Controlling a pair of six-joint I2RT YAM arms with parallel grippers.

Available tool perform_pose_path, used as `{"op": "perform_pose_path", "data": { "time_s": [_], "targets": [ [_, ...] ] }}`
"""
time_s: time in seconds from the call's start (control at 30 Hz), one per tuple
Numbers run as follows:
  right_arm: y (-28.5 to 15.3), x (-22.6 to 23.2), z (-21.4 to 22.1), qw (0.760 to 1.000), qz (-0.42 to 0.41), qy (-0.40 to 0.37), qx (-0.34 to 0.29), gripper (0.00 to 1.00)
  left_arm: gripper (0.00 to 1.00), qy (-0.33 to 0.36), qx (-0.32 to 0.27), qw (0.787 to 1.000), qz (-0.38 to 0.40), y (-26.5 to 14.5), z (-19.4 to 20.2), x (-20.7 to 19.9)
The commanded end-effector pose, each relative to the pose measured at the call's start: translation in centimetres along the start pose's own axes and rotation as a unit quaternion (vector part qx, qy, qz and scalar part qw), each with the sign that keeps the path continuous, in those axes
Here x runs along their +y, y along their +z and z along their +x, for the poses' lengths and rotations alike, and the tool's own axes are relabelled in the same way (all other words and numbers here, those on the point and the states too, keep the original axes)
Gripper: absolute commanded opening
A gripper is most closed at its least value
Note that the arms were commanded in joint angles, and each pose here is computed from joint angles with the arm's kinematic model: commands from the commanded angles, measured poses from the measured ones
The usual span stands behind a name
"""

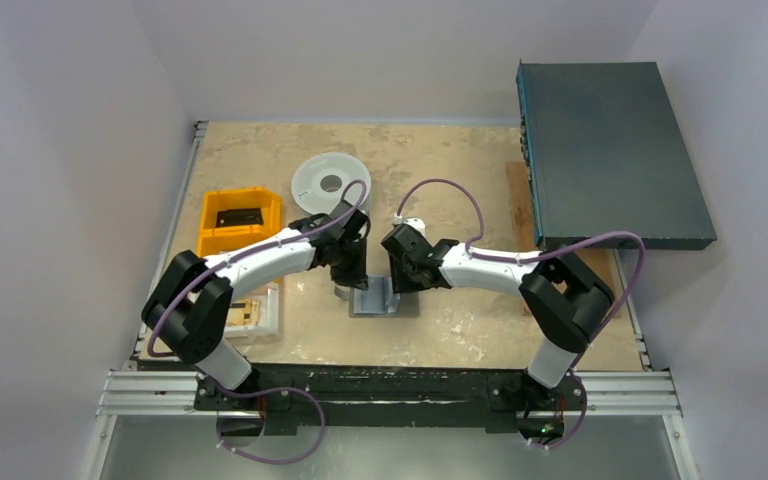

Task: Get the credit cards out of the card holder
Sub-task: Open the card holder at the center of the board.

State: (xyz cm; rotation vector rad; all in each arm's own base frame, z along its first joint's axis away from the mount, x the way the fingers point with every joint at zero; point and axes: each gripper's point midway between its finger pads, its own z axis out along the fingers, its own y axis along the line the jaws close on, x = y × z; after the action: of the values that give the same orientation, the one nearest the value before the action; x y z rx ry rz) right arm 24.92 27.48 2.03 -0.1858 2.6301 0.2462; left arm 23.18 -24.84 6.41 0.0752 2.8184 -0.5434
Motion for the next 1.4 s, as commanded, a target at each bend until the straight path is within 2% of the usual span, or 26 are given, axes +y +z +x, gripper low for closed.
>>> {"op": "perform_pose_path", "data": {
  "time_s": [0.0, 0.37, 0.73, 1.17, 1.37],
  "targets": [
    [1.0, -0.5, 1.7, 1.000, -0.001, -0.002, 0.022, 0.36, 0.09, -0.005, -0.005, 1.000, 0.014, 0.9, -0.5, -0.8],
    [1.2, 0.0, 1.9, 1.000, -0.019, 0.000, 0.025, 0.37, 0.02, -0.012, 0.023, 1.000, 0.002, 3.5, 0.6, -0.3],
    [0.1, 1.2, 1.0, 0.998, -0.061, 0.010, 0.011, 0.58, 0.01, -0.023, 0.031, 0.999, 0.015, 4.5, 0.5, -1.2],
    [-0.1, 1.7, 1.0, 0.997, -0.081, 0.012, 0.002, 0.69, 0.00, -0.031, 0.036, 0.999, 0.023, 5.0, 0.5, -1.7],
    [0.8, 1.5, 1.6, 0.997, -0.071, 0.008, 0.014, 0.67, 0.00, -0.030, 0.033, 0.999, 0.028, 4.7, 0.3, -2.0]
  ]
}}
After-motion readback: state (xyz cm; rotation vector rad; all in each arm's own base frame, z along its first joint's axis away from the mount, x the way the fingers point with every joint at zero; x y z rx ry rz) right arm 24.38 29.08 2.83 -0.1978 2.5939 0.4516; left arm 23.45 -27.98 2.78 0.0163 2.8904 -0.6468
